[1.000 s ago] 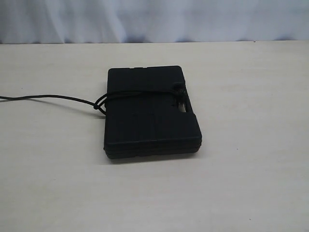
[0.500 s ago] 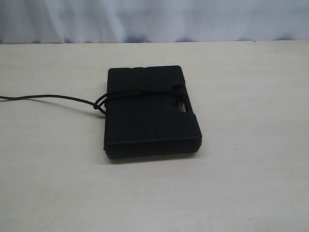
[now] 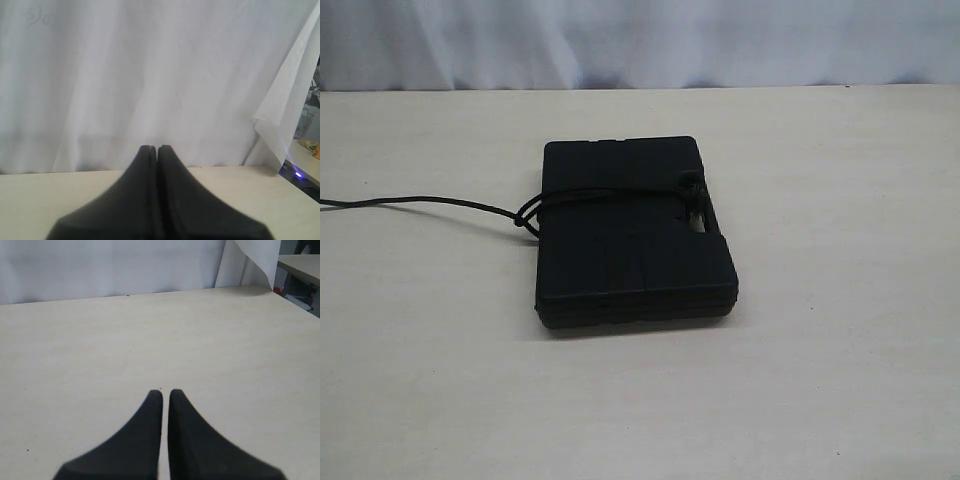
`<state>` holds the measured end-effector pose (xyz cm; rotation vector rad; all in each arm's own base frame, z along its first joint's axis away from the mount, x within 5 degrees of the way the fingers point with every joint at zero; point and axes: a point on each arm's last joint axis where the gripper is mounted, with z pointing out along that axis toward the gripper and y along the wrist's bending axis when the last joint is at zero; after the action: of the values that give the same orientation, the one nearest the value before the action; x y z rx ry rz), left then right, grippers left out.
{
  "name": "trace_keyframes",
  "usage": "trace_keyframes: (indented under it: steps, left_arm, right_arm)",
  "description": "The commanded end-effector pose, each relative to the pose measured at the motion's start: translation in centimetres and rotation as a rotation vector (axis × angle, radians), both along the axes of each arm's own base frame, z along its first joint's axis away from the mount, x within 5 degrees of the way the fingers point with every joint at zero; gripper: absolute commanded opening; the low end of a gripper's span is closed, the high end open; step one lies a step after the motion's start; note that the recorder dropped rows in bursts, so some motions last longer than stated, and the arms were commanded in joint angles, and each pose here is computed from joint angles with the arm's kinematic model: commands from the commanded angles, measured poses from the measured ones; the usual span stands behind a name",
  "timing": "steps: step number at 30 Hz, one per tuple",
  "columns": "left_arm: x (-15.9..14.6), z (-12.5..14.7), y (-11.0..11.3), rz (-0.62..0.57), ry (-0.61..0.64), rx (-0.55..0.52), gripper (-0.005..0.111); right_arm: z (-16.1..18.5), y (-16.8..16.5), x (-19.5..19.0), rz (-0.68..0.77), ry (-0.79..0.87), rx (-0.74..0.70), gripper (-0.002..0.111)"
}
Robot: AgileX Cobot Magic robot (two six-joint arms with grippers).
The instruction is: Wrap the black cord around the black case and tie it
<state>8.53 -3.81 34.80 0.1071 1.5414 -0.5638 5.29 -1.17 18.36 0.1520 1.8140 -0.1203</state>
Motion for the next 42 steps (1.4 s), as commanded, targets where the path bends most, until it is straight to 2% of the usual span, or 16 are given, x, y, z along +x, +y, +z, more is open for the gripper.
trace_keyframes:
  steps: [1, 38, 40, 42]
  left_arm:
    - [-0.08, -0.02, 0.05, 0.002, -0.005, -0.009, 0.0]
    - [-0.08, -0.02, 0.05, 0.002, -0.005, -0.009, 0.0]
    - [-0.08, -0.01, 0.06, 0.005, -0.016, 0.012, 0.0]
    - [-0.02, 0.13, 0.23, 0.03, -0.062, 0.081, 0.0]
  right_arm:
    - [-0.09, 0.01, -0.04, -0.002, 0.002, 0.012, 0.004]
    - [-0.15, 0.22, -0.01, 0.034, 0.007, 0.022, 0.004]
    - [-0.15, 0.22, -0.01, 0.034, 0.007, 0.022, 0.004]
    - [-0.15, 0.22, -0.01, 0.034, 0.007, 0.022, 0.004]
